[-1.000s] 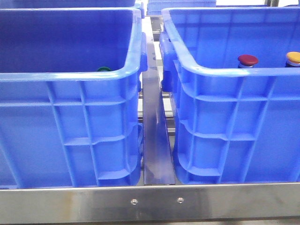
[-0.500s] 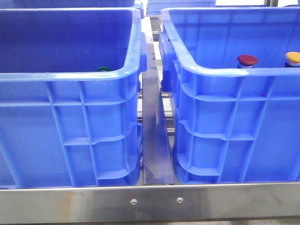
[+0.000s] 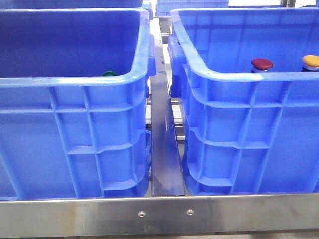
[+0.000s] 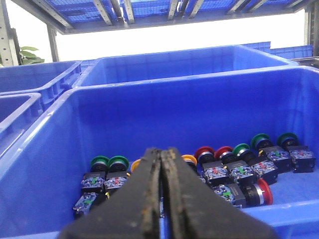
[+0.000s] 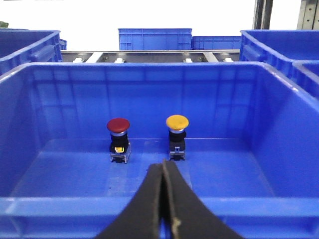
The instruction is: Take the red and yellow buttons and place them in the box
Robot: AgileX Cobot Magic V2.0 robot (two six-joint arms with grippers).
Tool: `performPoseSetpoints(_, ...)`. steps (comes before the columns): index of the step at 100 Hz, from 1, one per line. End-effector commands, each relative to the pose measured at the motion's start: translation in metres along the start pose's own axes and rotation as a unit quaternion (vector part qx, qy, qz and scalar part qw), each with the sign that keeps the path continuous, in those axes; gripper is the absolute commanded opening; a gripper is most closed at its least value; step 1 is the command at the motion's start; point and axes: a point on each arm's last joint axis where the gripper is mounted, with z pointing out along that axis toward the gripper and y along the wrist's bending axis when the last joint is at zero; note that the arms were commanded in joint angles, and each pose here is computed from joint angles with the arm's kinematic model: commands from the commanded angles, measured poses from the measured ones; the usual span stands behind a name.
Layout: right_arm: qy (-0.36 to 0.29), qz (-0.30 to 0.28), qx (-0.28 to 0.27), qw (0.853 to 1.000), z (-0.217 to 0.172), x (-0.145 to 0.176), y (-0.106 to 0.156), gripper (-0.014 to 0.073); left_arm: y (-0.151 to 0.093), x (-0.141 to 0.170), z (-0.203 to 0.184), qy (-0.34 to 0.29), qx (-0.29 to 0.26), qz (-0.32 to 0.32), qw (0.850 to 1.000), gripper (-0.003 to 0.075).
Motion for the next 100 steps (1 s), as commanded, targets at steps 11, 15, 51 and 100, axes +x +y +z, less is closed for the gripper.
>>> performPoseSetpoints(11,-0.076,0.008,-0.009,0.997,-0.002,-0.006,0.001,-0.0069,-0.001,-0.002,-0.003,-0.045,0.006,-0.007,0.999,-0.0020)
performPoseSetpoints(15,-0.079,0.008,-0.010,0.997,-0.002,-0.003,0.001,-0.0069,-0.001,-0.002,-0.003,-0.045,0.006,-0.007,0.999,-0.0020)
performPoseSetpoints(51,-0.073,0.009,-0.009,0.997,-0.002,-0.001,0.001,-0.0069,-0.001,-0.002,-0.003,-0.045,0.006,-0.007,0.999,-0.0020)
performPoseSetpoints(100,-0.073,0.009,-0.009,0.997,-0.002,-0.001,0.001,-0.0069,-0.001,-0.002,-0.003,-0.045,0.006,-0.007,0.999,-0.0020)
